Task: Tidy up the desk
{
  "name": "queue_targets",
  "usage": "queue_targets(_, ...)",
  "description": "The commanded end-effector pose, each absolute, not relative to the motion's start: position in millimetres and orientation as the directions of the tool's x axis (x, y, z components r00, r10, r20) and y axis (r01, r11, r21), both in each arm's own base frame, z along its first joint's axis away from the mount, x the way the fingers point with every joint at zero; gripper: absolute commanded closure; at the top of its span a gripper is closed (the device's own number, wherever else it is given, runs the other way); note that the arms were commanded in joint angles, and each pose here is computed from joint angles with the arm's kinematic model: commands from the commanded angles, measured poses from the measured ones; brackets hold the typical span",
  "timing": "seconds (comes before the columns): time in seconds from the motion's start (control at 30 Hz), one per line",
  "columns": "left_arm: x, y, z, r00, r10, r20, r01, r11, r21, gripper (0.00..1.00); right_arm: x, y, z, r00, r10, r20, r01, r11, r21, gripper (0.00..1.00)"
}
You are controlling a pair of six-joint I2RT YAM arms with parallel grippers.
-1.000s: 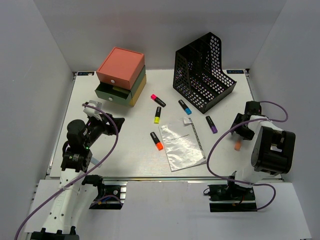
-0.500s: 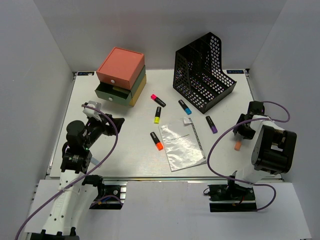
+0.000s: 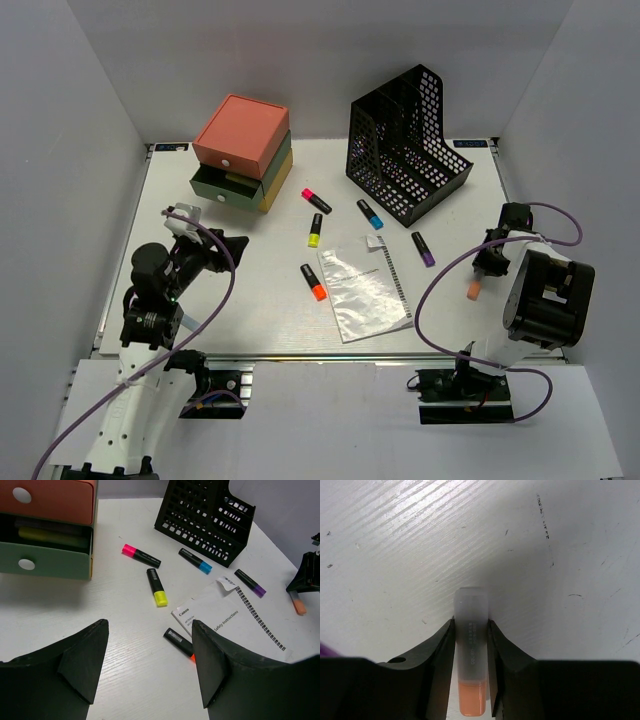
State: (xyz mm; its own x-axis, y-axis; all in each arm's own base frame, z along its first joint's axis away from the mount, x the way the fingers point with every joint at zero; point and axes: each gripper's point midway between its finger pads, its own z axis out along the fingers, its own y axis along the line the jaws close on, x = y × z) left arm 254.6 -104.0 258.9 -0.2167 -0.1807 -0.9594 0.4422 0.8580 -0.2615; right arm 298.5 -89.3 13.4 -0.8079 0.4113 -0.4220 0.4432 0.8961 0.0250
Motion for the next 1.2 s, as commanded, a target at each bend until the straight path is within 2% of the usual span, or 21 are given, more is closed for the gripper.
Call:
queue_targets(0.0, 252, -106, 257, -0.222, -0.184, -0.958, 0.449, 0.852, -0.268, 0.23, 272, -71, -8, -0.854, 0.415, -0.313, 0.420, 0.906, 0.053, 0.83)
queue_targets(0.1, 252, -106, 257, -0.222, -0.184, -0.958, 0.449, 0.852, -0.268, 0.23, 277, -71, 0, -0.849, 0.396, -0.349, 0.402, 0.914, 0.059, 0.92)
queue_targets(0.23, 252, -106, 259, -0.216, -0.183, -0.959, 0.454, 0.851, -0.264, 0.23, 292, -73, 20, -0.830, 0.313, -0.462, 0.320, 0.945, 0.067, 1.00)
queue_targets(0.37, 251, -106, 260, -0.209, -0.182, -0.961, 0.456, 0.851, -0.261, 0.23, 311, -58, 54, -0.793, 0.221, -0.567, 0.184, 0.975, 0.122, 1.00)
queue_targets(0.5, 247, -105, 267, -0.182, -0.185, -0.966, 0.460, 0.852, -0.250, 0.23, 336, -44, 123, -0.693, 0.051, -0.720, 0.000, 0.997, 0.071, 1.00)
queue_targets(0.63, 243, -106, 273, -0.156, -0.189, -0.969, 0.472, 0.848, -0.242, 0.23, 346, -19, 185, -0.560, -0.115, -0.820, -0.199, 0.980, -0.002, 1.00)
queue_targets(0.77, 241, -105, 279, -0.138, -0.189, -0.972, 0.474, 0.849, -0.232, 0.23, 348, 51, 260, -0.350, -0.261, -0.899, -0.516, 0.855, -0.047, 1.00)
queue_targets(0.87, 240, -102, 281, -0.125, -0.190, -0.974, 0.461, 0.858, -0.227, 0.23, 348, 103, 297, -0.217, -0.315, -0.924, -0.672, 0.735, -0.093, 1.00)
queue_targets(0.97, 238, -99, 284, -0.115, -0.194, -0.974, 0.448, 0.865, -0.225, 0.23, 347, 153, 323, -0.083, -0.355, -0.931, -0.780, 0.604, -0.161, 1.00)
queue_targets(1.17, 233, -91, 292, -0.075, -0.201, -0.977, 0.417, 0.883, -0.213, 0.23, 357, 250, 348, 0.042, -0.386, -0.922, -0.866, 0.445, -0.226, 1.00)
